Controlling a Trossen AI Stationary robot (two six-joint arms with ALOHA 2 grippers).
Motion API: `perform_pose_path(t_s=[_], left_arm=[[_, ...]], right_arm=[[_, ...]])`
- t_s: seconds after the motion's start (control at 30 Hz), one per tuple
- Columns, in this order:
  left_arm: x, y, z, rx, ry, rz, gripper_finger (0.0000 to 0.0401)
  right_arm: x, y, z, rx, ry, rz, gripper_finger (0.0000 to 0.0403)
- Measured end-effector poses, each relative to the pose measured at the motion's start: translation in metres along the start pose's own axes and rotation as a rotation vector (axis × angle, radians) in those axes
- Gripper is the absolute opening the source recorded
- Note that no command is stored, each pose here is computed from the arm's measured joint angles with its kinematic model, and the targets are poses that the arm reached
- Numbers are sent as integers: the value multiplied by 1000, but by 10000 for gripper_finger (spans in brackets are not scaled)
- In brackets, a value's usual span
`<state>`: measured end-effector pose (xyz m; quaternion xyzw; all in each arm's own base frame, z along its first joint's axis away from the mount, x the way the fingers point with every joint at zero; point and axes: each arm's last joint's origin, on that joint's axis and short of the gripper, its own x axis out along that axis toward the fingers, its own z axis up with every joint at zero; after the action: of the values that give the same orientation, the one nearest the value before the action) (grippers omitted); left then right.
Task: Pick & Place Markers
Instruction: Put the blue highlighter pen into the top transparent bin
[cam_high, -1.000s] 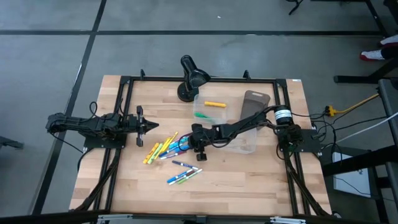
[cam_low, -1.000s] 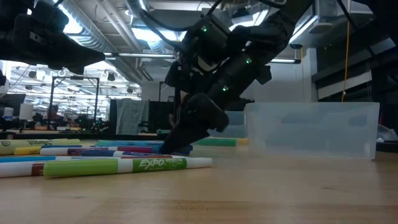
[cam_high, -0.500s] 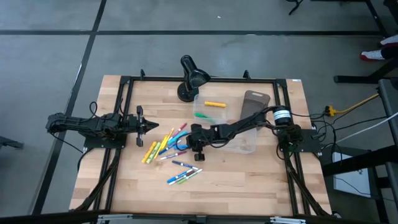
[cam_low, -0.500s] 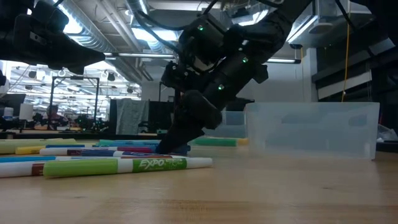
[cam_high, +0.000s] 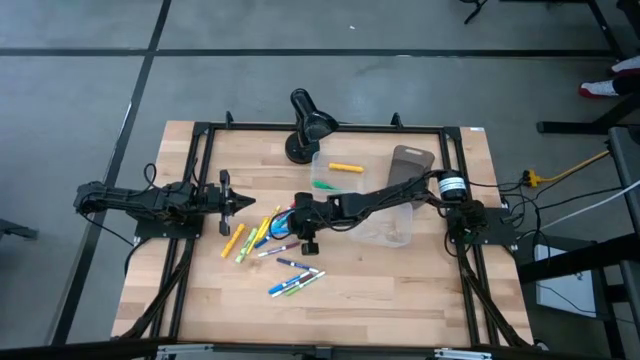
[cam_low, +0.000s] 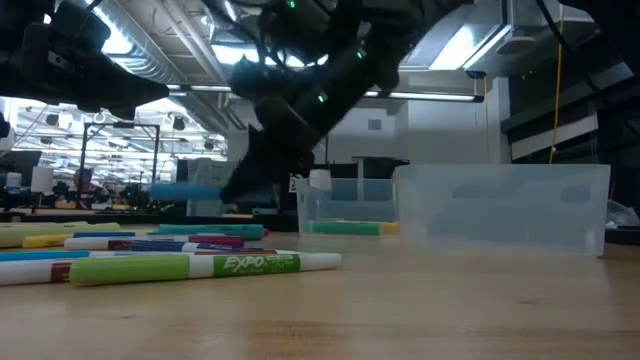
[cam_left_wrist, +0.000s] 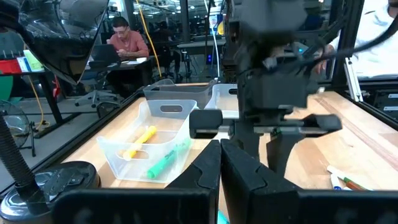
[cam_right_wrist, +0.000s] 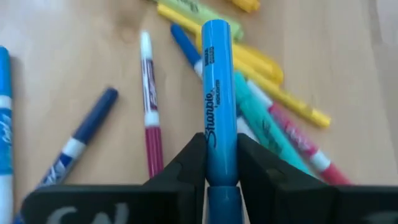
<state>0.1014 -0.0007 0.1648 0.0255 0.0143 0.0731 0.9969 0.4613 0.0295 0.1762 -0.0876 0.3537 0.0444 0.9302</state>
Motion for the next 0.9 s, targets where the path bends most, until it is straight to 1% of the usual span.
perform_pose_path(t_s=[0.17, 0.4, 0.63, 0.77, 0.9], left_arm=[[0, 0, 0, 0, 0, 0, 6], [0, 0, 0, 0, 0, 0, 6], [0, 0, 0, 0, 0, 0, 6], [0, 0, 0, 0, 0, 0, 6], [0, 0, 0, 0, 1, 0, 6]], right_arm=[[-8, 2, 18, -48, -6, 9, 71], [-25, 8, 43, -92, 43, 26, 75], [-49, 16, 71, -165, 77, 51, 71], [-67, 17, 87, -178, 97, 30, 72], [-84, 14, 97, -176, 139, 20, 73]])
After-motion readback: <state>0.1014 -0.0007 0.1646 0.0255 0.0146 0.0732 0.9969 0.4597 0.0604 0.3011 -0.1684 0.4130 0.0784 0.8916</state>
